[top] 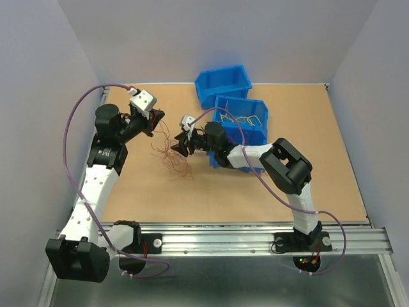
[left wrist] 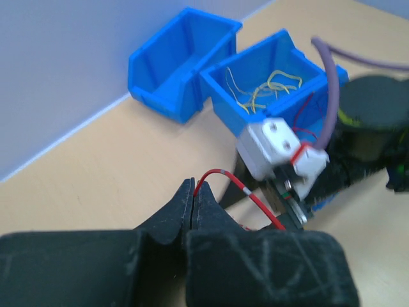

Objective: Untangle the cables

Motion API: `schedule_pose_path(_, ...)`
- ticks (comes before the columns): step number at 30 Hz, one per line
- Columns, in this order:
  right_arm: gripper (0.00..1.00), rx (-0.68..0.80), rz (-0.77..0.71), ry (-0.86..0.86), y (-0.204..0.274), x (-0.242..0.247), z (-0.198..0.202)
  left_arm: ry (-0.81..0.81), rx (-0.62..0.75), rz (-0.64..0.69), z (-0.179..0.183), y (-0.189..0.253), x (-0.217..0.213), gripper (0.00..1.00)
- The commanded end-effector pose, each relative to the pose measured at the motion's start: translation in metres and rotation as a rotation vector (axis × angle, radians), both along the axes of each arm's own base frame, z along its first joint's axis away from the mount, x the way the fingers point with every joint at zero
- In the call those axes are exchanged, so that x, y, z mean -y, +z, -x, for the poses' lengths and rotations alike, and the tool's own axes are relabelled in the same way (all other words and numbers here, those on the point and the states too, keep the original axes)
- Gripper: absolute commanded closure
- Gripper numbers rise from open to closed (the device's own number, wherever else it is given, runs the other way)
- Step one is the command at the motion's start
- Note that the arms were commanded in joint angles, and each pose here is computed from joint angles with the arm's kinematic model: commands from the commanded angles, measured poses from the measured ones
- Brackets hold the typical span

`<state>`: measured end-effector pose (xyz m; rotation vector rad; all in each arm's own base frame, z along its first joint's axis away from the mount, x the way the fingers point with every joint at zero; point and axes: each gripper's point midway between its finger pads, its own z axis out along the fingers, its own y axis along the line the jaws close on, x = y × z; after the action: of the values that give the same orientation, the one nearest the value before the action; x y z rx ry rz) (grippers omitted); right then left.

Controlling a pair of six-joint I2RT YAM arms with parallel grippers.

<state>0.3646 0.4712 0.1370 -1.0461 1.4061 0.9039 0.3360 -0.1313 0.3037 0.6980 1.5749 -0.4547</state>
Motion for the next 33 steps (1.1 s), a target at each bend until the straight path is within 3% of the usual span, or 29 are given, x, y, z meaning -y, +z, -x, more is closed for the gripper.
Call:
schedule_pose_path(1, 0.60, 0.109, -0.094, 0.098, 0.020, -0.026, 0.024, 0.041, 0.211, 0.046, 0.004, 0.103, -0.006, 1.00)
schedule_pose_path(3, 0.87, 0.089, -0.088, 0.106, 0.008, -0.025, 0.029, 0.084, 0.259, 0.061, 0.002, 0.142, -0.012, 1.00)
schedule_pose_path(4, 0.94, 0.097, -0.098, 0.109, 0.010, -0.024, 0.030, 0.124, 0.262, 0.068, -0.004, 0.153, -0.017, 1.00)
schedule_pose_path(9, 0.95, 0.114, -0.107, 0.169, 0.014, -0.018, 0.061, 0.299, 0.417, 0.120, 0.001, 0.250, -0.047, 1.00)
schedule_pose_path(17, 0.98, 0.120, 0.043, 0.262, -0.015, -0.005, 0.097, 0.622, 0.547, 0.201, 0.010, 0.305, -0.105, 1.00)
schedule_pose_path(20, 0.93, 0.144, 0.090, 0.277, -0.019, -0.002, 0.101, 0.706, 0.592, 0.214, 0.017, 0.311, -0.121, 0.99)
schedule_pose_path(23, 0.81, 0.138, 0.089, 0.264, -0.016, 0.000, 0.101, 0.567, 0.576, 0.186, 0.016, 0.297, -0.097, 0.95)
schedule_pose_path(26, 0.88, 0.126, 0.065, 0.247, -0.004, -0.001, 0.100, 0.367, 0.488, 0.148, 0.011, 0.260, -0.060, 0.91)
schedule_pose_path(27, 0.99, 0.113, 0.057, 0.233, -0.001, -0.001, 0.099, 0.355, 0.453, 0.139, 0.006, 0.246, -0.057, 0.91)
schedule_pose_path(33, 0.97, 0.110, 0.019, 0.194, 0.012, 0.004, 0.098, 0.426, 0.389, 0.094, -0.017, 0.203, -0.067, 0.88)
